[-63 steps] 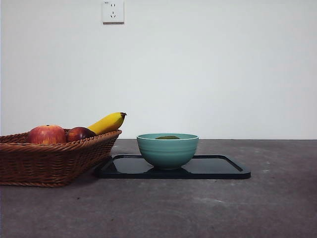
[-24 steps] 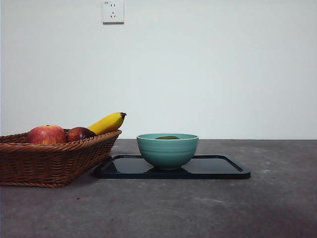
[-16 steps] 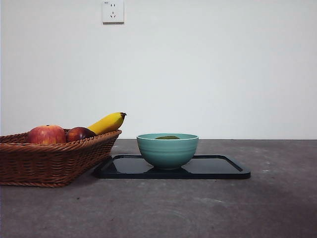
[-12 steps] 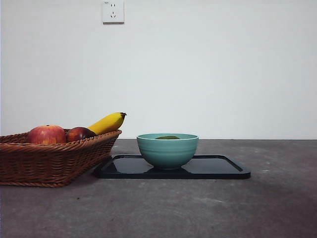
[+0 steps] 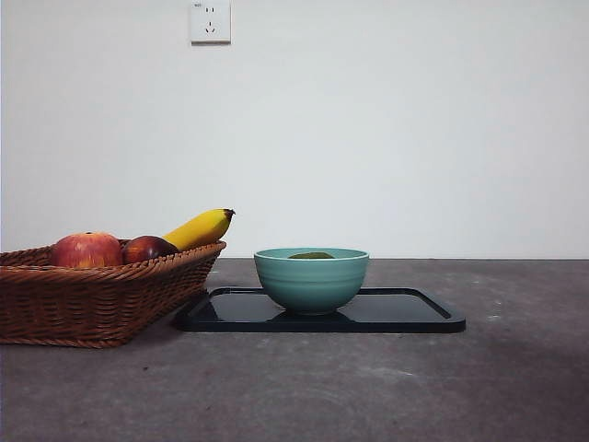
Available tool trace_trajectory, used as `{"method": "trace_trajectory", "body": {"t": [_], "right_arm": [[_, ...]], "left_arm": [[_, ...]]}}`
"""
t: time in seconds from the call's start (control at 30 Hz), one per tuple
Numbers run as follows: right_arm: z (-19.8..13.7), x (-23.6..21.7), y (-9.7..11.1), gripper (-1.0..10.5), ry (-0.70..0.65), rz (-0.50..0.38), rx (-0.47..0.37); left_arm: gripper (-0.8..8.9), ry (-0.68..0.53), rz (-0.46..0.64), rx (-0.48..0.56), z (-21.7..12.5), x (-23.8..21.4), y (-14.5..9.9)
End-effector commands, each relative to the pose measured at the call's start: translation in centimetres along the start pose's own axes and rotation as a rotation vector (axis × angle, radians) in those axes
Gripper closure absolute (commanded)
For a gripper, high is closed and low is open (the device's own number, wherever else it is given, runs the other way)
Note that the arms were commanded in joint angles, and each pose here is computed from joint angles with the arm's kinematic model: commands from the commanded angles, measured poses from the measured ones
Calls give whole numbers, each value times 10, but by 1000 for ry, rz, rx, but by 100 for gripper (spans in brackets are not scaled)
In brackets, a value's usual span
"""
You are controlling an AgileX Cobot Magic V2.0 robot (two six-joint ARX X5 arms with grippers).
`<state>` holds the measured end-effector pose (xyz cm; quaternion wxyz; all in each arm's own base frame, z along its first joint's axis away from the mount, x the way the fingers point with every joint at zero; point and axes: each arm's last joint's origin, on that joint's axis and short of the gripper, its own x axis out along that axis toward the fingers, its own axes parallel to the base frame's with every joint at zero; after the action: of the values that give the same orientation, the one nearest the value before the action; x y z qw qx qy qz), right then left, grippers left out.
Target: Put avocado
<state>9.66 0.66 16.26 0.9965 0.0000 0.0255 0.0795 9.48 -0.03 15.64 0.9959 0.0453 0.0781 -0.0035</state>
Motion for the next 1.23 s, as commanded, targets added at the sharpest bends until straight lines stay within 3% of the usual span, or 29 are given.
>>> {"method": "trace_trajectory", "body": {"t": [0.03, 0.33, 1.23], "right_arm": [[-3, 0, 0, 940, 21, -12, 17], [-13, -1, -1, 940, 116, -35, 32], [-11, 0, -1, 940, 97, -27, 35]], "left_arm": [[807, 26, 2, -5, -7, 2, -1], [807, 26, 2, -5, -7, 2, -1], [807, 26, 2, -5, -7, 2, -1]]}}
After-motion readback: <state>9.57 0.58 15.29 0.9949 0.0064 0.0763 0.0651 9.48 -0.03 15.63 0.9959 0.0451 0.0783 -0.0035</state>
